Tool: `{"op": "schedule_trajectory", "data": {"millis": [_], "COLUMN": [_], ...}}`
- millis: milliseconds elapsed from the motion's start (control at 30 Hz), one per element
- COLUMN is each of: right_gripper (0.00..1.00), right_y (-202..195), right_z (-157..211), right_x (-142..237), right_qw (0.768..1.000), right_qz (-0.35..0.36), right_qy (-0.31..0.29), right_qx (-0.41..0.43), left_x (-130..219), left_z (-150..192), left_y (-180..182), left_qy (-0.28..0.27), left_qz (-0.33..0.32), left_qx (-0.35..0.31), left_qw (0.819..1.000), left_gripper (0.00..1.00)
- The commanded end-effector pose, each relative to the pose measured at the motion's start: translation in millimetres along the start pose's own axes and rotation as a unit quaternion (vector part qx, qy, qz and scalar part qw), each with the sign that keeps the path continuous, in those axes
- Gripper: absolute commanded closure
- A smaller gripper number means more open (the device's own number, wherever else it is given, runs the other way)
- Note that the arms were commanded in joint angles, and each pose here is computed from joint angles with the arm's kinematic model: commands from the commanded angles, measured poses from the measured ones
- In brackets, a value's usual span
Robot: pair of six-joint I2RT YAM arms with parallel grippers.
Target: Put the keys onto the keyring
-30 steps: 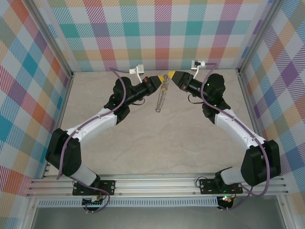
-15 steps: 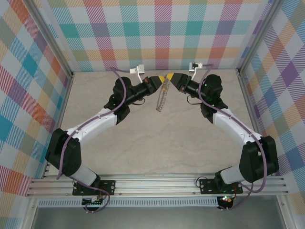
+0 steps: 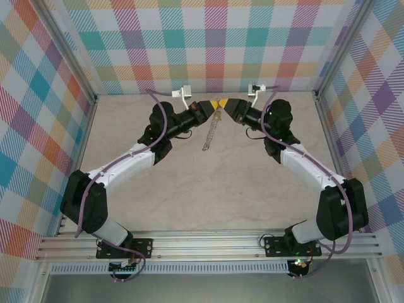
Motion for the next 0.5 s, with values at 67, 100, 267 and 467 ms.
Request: {"op": "schedule_trajectory", "data": {"millis": [67, 100, 267, 467], "right_gripper": [0.79, 0.79, 0.86, 0.89], "right_y": [5.4, 5.4, 5.6, 7.6], "right_z": [8.6, 9.3, 9.9, 11.2], "right_x": [1.6, 1.7, 1.1, -1.4], "right_qw": [1.0, 1.0, 1.0, 0.999], "right_qz": [-0.021, -0.021, -0.022, -0.026], "right_qy": [0.016, 0.017, 0.019, 0.023], "right_qx": [0.01, 0.01, 0.01, 0.009], "left_x": [6.0, 5.9, 5.8, 4.4], "left_z": [-17.1, -16.9, -16.8, -15.1], "left_y": [-29.8, -29.7, -30.3, -29.5], "left_qy": [-0.037, -0.037, -0.038, -0.035], "left_qz": [0.047, 0.047, 0.048, 0.047], "left_qx": [-0.037, -0.036, -0.036, -0.035], "left_qw": [0.998, 0.998, 0.997, 0.998], "left_gripper": [1.0, 1.0, 1.0, 1.0]}}
Point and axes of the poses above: each hand's point on the last joint's axis, 136 mm out from that joint toward the fingers, its own x axis back along the fingers, its own y axis along the line the jaws close on, z = x × y, the point moved 9 cm from there along x, back along the fingers, and after that the axes turned 13 degrees about -x, right-handed, at the moved point
